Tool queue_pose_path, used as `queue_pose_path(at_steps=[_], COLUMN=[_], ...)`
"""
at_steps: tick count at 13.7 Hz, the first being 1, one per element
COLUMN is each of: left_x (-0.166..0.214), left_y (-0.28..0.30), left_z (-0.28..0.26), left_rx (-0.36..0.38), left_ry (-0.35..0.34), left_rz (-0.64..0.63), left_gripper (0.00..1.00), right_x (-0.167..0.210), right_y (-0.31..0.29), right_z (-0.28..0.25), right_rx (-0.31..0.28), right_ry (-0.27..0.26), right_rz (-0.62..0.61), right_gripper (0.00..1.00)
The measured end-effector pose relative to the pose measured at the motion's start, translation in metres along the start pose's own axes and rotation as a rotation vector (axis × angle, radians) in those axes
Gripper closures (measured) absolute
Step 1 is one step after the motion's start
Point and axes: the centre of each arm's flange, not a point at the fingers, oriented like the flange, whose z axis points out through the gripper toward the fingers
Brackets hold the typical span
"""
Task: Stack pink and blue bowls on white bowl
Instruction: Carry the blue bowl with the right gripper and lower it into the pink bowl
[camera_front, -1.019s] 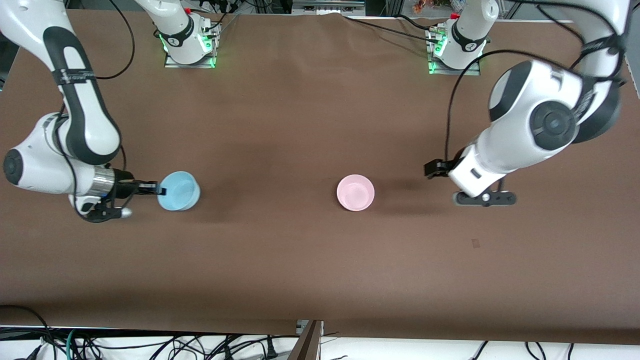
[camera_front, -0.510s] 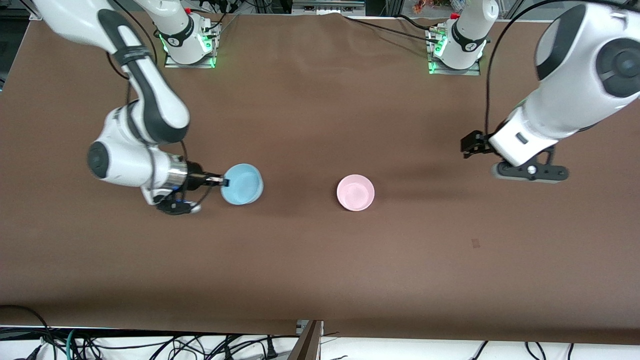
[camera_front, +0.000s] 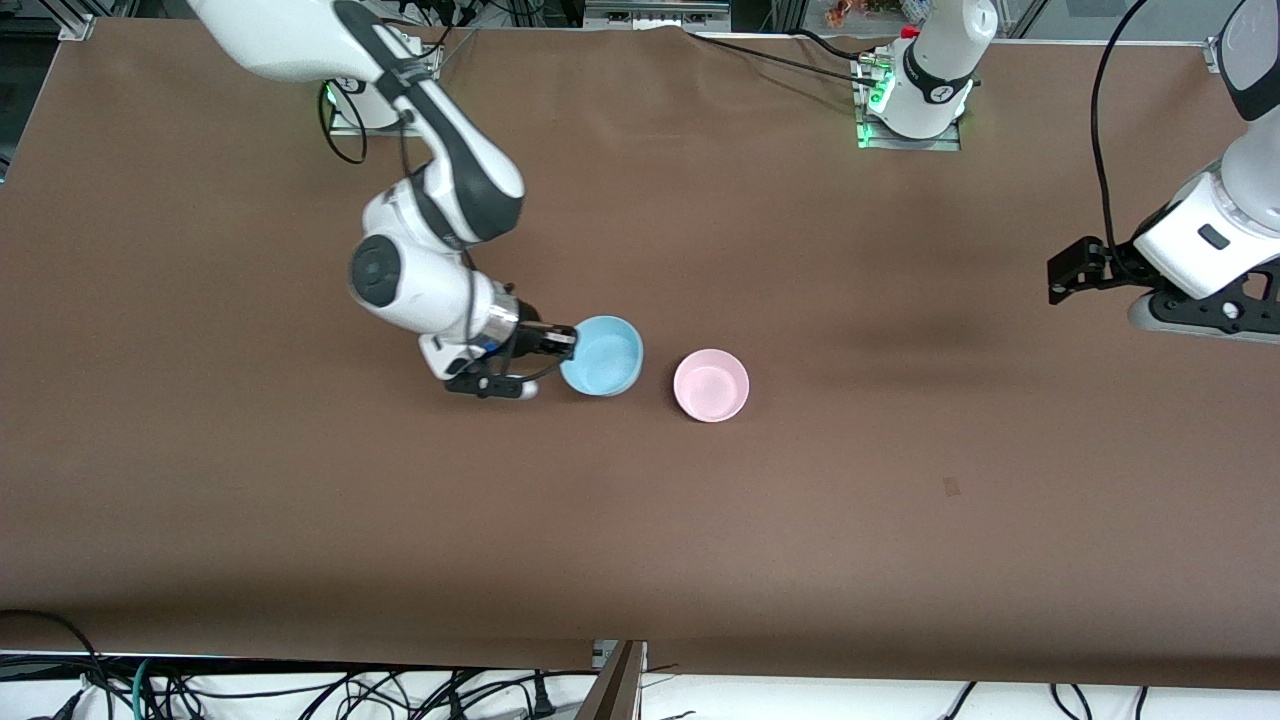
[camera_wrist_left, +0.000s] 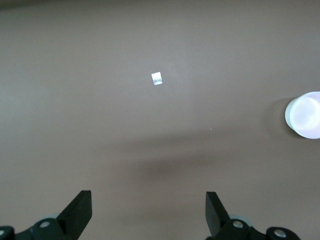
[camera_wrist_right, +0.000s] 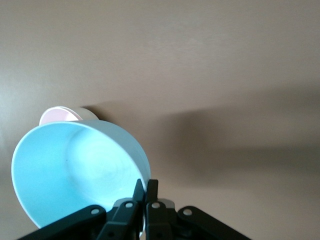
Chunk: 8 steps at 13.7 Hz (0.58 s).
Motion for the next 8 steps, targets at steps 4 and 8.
queue_pose_path(at_steps=[4, 8], left_x=[-0.006, -0.015], left_y=[0.002, 0.002], left_z=[0.004, 0.001], left_rx=[-0.023, -0.037], left_ry=[0.014, 0.014], left_rz=[-0.004, -0.009], left_gripper=[0.00, 0.00], right_x=[-0.025, -0.026], right_y=[-0.050, -0.083], right_z=[0.042, 0.055], right_rx=[-0.055, -0.030], right_ry=[0.049, 0.088], right_rz=[0.071, 0.135], right_gripper=[0.98, 0.98])
